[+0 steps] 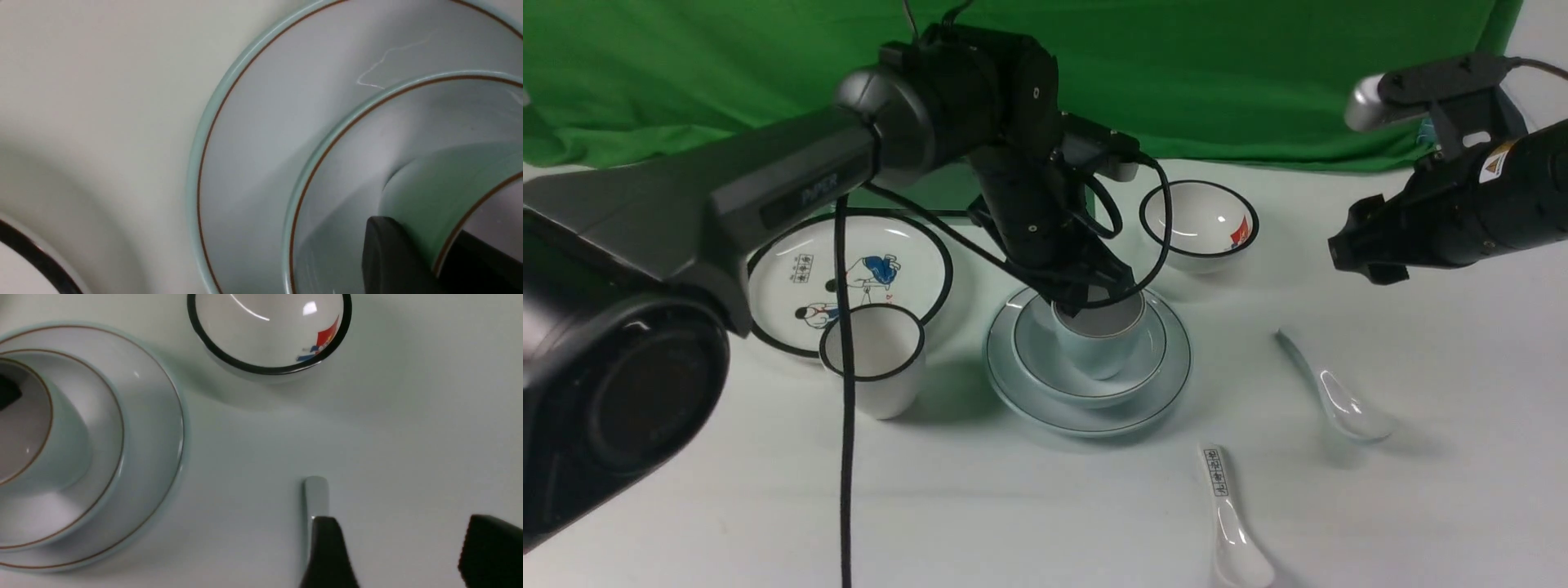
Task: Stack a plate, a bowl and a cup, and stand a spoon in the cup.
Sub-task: Use the left arm to put the blue teacup into the blue rice bowl in the middle, then use the right arm to grab a blue soup spoon
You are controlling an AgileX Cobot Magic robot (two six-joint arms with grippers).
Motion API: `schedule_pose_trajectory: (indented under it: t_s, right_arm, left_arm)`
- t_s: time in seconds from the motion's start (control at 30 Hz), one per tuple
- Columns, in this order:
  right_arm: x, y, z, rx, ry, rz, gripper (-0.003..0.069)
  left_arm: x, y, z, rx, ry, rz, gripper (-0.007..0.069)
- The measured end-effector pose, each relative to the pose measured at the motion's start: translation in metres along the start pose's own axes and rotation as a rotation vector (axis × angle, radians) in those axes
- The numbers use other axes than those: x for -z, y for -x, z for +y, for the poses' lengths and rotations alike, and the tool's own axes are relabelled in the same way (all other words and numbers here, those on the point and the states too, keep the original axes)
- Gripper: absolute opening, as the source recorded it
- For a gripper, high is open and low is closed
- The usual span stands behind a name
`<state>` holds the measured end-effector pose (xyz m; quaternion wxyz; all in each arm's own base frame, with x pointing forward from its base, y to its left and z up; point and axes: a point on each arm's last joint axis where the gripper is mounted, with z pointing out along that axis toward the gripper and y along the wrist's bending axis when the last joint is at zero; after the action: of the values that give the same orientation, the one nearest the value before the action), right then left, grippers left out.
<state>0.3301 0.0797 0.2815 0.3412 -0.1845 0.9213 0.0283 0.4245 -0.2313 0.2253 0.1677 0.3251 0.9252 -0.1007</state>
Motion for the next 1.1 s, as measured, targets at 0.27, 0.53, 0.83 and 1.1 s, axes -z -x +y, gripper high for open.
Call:
schedule_pose_trajectory:
  t_s: [0.27,0.53,0.83,1.1]
  right_arm:
    - [-0.002,0.004,0.0,0.073,0.012,0.045,0.0619]
    - [-0.044,0.011,-0.003,0.124,0.041,0.193,0.0587]
    - [-0.118,-0.021,-0.001,0.122,0.078,0.362,0.0582]
    - [-0.136,-0.027,0.0,0.12,0.085,0.364,0.0533]
  left_arm:
    - [0.044,0.018,-0.002,-0.013,0.024,-0.035,0.033]
    - [0.191,0.021,-0.013,-0.034,0.202,-0.332,0.0393]
    - [0.262,-0.044,-0.021,-0.019,0.356,-0.331,0.0146]
    - [0.23,-0.108,-0.029,0.016,0.325,-0.254,0.0015]
